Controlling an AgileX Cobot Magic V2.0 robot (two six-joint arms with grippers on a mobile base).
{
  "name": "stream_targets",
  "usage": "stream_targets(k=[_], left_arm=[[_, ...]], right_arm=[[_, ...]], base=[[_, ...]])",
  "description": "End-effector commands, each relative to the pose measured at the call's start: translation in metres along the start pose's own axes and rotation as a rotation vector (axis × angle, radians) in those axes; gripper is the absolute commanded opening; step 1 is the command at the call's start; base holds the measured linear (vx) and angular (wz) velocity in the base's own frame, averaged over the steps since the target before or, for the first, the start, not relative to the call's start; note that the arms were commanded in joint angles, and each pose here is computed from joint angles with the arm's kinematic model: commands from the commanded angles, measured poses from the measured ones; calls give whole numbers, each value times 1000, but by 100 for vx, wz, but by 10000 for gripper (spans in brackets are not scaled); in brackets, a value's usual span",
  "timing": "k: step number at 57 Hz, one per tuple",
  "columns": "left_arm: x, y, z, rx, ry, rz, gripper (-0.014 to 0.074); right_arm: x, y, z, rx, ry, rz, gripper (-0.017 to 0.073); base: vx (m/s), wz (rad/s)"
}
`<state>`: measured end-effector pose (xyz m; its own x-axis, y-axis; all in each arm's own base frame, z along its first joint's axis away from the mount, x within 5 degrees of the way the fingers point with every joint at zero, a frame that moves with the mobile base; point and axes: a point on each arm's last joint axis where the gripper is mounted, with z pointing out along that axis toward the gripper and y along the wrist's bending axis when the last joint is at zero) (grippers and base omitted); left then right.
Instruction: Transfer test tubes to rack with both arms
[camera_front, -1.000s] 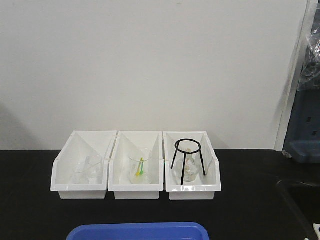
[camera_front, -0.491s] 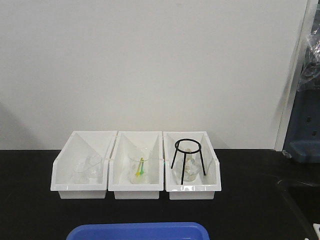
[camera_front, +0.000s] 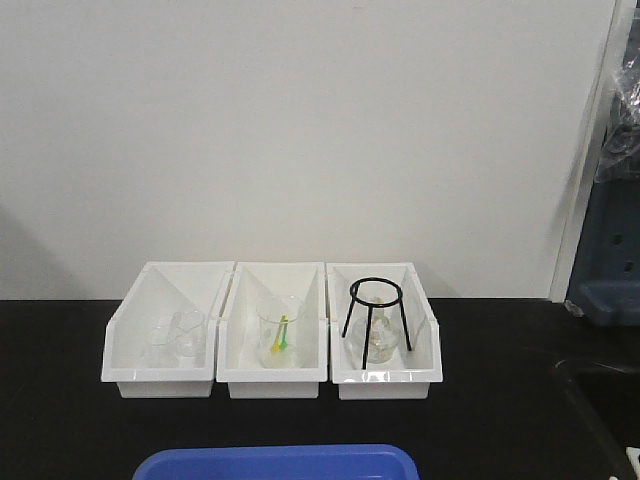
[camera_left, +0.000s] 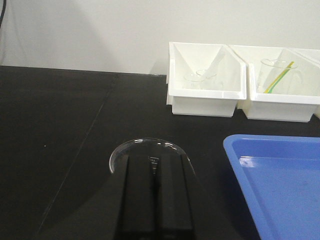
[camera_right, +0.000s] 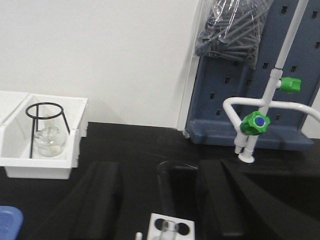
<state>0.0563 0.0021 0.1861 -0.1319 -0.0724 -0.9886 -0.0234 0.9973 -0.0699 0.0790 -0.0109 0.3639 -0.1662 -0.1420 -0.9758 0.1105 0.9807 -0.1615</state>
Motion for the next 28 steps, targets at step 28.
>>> stream_targets(k=[28], left_arm=[[-16, -2, -3, 22, -107, -10, -4]], right_arm=[[28, 20, 5, -165, -226, 152, -13]], base=[[0, 0]])
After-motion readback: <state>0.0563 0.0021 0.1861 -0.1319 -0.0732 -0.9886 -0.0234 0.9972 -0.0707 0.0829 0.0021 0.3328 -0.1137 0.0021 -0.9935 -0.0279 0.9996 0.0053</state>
